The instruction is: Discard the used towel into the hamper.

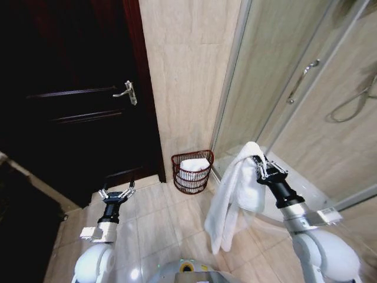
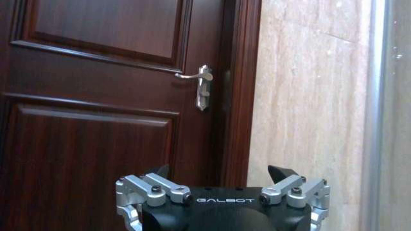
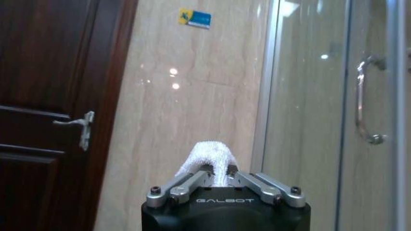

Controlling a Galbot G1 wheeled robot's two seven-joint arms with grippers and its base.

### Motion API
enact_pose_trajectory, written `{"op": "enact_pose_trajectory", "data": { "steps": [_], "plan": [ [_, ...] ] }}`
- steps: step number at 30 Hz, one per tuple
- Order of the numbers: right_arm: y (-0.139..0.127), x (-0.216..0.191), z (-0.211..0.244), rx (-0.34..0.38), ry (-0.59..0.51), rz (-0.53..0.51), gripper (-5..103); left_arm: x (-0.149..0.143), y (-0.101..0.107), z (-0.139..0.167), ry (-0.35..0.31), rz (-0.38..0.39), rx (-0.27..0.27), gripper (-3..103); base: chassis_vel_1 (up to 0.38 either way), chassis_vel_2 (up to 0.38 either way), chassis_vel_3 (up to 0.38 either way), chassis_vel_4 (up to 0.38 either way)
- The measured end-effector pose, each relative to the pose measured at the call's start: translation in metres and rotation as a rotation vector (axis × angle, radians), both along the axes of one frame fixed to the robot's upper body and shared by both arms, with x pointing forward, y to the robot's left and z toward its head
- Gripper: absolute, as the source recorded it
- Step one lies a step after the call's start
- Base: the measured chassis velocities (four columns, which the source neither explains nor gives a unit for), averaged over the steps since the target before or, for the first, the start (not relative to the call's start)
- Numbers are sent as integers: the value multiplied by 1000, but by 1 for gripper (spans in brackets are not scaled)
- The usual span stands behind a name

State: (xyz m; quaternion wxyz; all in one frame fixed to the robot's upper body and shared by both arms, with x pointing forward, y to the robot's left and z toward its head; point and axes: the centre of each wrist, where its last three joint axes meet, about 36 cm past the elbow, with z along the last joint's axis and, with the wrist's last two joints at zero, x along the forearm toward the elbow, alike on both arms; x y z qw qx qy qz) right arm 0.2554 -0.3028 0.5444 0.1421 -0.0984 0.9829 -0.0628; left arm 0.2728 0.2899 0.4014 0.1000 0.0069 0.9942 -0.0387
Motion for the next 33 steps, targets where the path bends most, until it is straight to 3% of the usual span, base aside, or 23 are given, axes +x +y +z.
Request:
{"op": "enact_pose_trajectory", "data": {
  "steps": [15, 33],
  "plan": [
    [-1, 6, 1, -4, -17, 8, 5, -3, 2, -2, -5, 12, 0, 100, -14, 24, 11, -14],
    [-15, 41, 11, -8, -33, 83, 5, -4, -2, -10, -3, 50, -22, 100, 0, 0, 0, 0]
  ]
}}
